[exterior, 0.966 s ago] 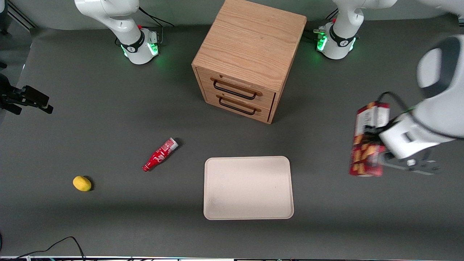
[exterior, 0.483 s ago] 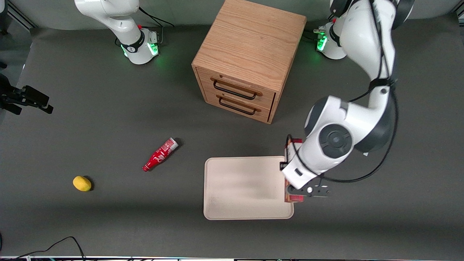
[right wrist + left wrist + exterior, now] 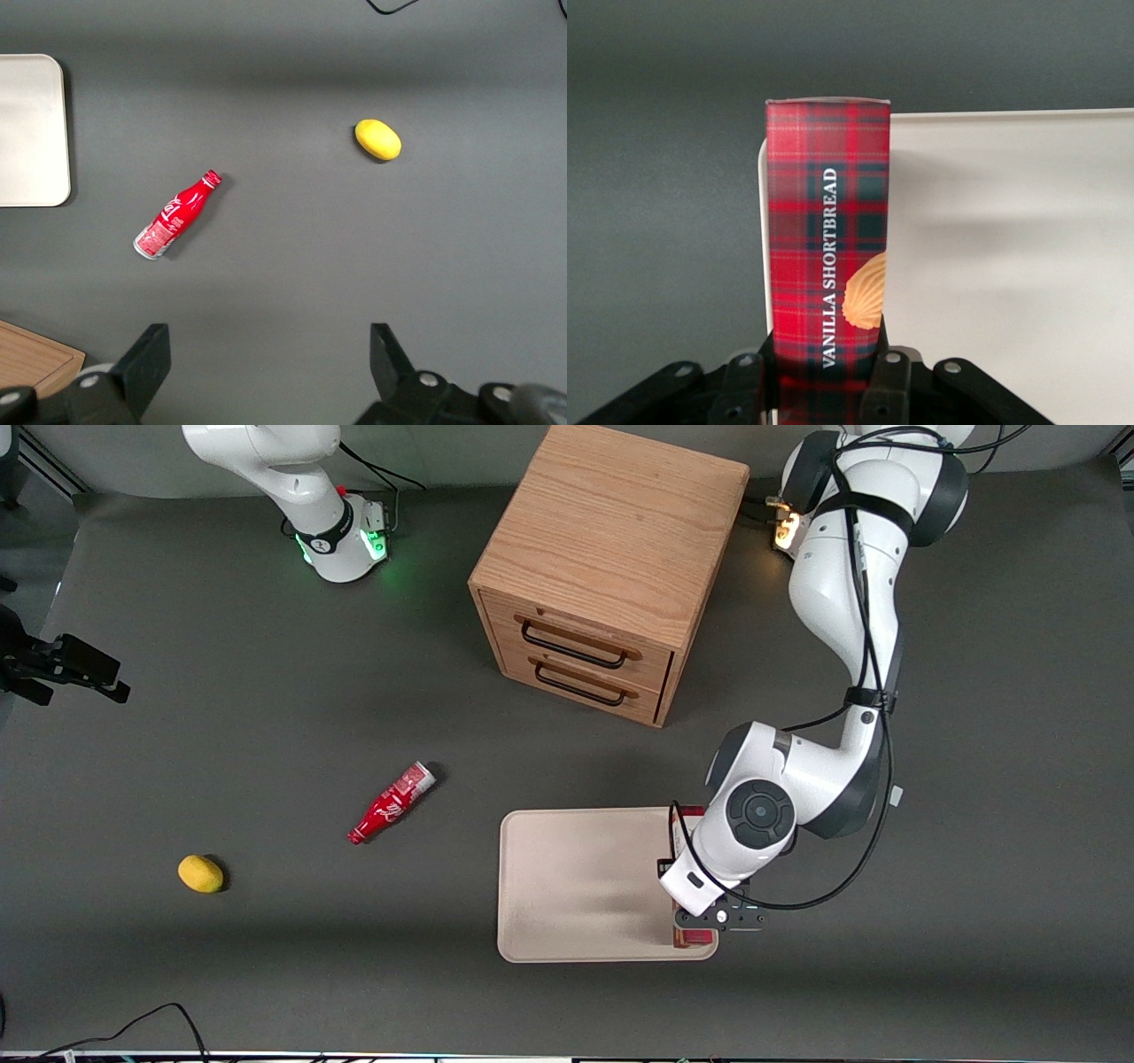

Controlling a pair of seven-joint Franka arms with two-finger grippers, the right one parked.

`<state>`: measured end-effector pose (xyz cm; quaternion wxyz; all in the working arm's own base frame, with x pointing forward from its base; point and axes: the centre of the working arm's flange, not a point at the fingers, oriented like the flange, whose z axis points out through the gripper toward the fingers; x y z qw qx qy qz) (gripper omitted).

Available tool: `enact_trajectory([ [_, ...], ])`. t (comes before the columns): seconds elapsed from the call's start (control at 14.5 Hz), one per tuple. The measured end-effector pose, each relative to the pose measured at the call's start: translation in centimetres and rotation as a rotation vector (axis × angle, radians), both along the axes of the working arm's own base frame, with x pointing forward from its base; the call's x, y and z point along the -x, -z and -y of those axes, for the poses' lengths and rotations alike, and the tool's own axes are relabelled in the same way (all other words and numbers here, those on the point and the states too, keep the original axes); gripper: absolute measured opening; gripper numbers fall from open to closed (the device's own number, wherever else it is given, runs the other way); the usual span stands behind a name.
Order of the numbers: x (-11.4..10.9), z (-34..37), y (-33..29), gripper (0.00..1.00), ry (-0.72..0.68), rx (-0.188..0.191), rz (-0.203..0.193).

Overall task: Place red cookie box on tray
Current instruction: 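Carry the upright box with the left gripper over the cream tray, then lower the box onto the tray and open the left gripper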

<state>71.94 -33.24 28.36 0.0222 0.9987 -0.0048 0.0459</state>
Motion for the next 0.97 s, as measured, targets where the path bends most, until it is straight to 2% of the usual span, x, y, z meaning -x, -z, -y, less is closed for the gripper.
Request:
enact_trajectory([
  [0.21,0.2,0.5,1.1,0.37,0.015,-0.022,0.005],
  [0.41,0.1,0.8,2.0,0.37,0.018,-0.018,0.023],
  [0.62,0.1,0.8,3.0,0.38,0.017,-0.020,0.023],
  [0.69,0.0,0.7,3.0,0.43,0.017,-0.021,0.024],
  [0.76,0.0,0.7,3.0,0.43,0.017,-0.021,0.025],
  [0.9,0.0,0.7,3.0,0.59,0.017,-0.021,0.028],
  [0.97,0.0,0.7,3.0,0.70,0.016,-0.020,0.029],
])
